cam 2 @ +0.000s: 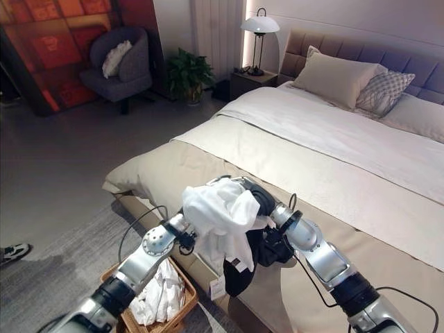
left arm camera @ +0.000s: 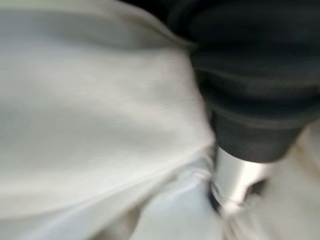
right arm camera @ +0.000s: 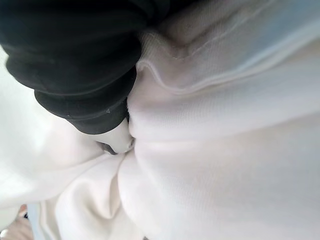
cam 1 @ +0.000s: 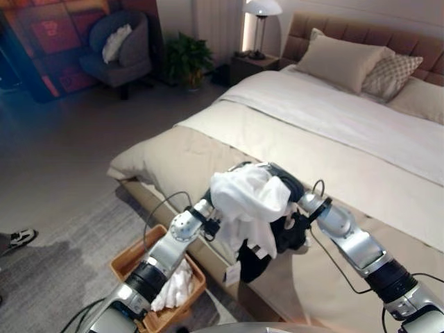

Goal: Pick up clothes into the bucket

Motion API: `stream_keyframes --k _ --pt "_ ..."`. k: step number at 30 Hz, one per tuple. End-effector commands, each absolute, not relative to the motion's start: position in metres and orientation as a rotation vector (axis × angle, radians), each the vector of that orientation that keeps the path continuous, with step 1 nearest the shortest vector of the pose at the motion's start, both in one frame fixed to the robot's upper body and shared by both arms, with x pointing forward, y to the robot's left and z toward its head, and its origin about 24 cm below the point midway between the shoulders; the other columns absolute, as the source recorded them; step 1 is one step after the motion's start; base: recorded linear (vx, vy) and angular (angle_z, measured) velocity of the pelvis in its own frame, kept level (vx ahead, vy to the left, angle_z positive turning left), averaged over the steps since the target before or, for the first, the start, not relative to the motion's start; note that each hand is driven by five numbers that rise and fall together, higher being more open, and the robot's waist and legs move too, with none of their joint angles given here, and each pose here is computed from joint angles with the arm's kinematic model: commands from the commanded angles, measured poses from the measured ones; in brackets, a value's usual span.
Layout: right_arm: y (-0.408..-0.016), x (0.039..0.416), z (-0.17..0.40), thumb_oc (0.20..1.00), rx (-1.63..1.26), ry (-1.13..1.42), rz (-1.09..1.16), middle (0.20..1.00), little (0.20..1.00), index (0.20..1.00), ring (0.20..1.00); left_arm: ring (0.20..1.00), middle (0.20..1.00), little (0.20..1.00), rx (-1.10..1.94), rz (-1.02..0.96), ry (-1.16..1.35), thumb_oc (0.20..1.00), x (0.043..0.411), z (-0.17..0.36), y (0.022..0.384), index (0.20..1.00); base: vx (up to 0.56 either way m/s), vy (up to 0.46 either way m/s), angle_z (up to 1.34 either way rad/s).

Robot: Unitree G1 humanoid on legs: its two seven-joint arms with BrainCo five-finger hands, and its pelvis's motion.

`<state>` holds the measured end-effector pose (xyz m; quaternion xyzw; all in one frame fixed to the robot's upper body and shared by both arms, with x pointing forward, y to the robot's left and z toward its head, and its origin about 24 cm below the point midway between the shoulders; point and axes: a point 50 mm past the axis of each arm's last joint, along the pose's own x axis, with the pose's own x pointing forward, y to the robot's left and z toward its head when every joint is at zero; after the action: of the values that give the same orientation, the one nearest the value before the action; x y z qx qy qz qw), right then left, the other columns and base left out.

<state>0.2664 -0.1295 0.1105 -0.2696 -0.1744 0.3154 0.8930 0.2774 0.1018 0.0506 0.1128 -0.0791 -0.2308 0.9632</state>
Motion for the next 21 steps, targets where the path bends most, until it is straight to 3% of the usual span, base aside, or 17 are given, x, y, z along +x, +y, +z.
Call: stream_keyframes --k 1,5,10,16,21 --pt "-0.113 0.258 0.169 0.2 -0.446 -0.69 0.64 0.2 0.2 0.2 0.2 1.0 1.0 1.0 0.209 -0.284 -0.25 1.0 0.29 0.07 0.136 1.0 0.0 0.0 0.0" --pt "-0.125 0.257 0.168 0.2 -0.464 -0.68 0.603 0.2 0.2 0.2 0.2 1.0 1.0 1.0 0.119 -0.149 -0.295 1.0 0.277 0.078 0.173 1.0 0.0 0.0 0.0" --pt "-0.133 0.257 0.168 0.2 -0.476 -0.673 0.583 0.2 0.2 0.2 0.2 1.0 1.0 1.0 -0.024 -0.147 -0.376 1.0 0.264 0.095 0.194 1.0 0.01 0.0 0.04" --pt "-0.142 0.262 0.156 0.2 -0.511 -0.619 0.53 0.2 0.2 0.2 0.2 1.0 1.0 1.0 -0.138 -0.134 -0.459 1.0 0.258 0.108 0.198 1.0 0.0 0.003 0.05" --pt "-0.145 0.267 0.148 0.2 -0.527 -0.581 0.518 0.2 0.2 0.2 0.2 1.0 1.0 1.0 -0.111 -0.27 -0.522 1.0 0.255 0.124 0.185 1.0 0.0 0.006 0.03"
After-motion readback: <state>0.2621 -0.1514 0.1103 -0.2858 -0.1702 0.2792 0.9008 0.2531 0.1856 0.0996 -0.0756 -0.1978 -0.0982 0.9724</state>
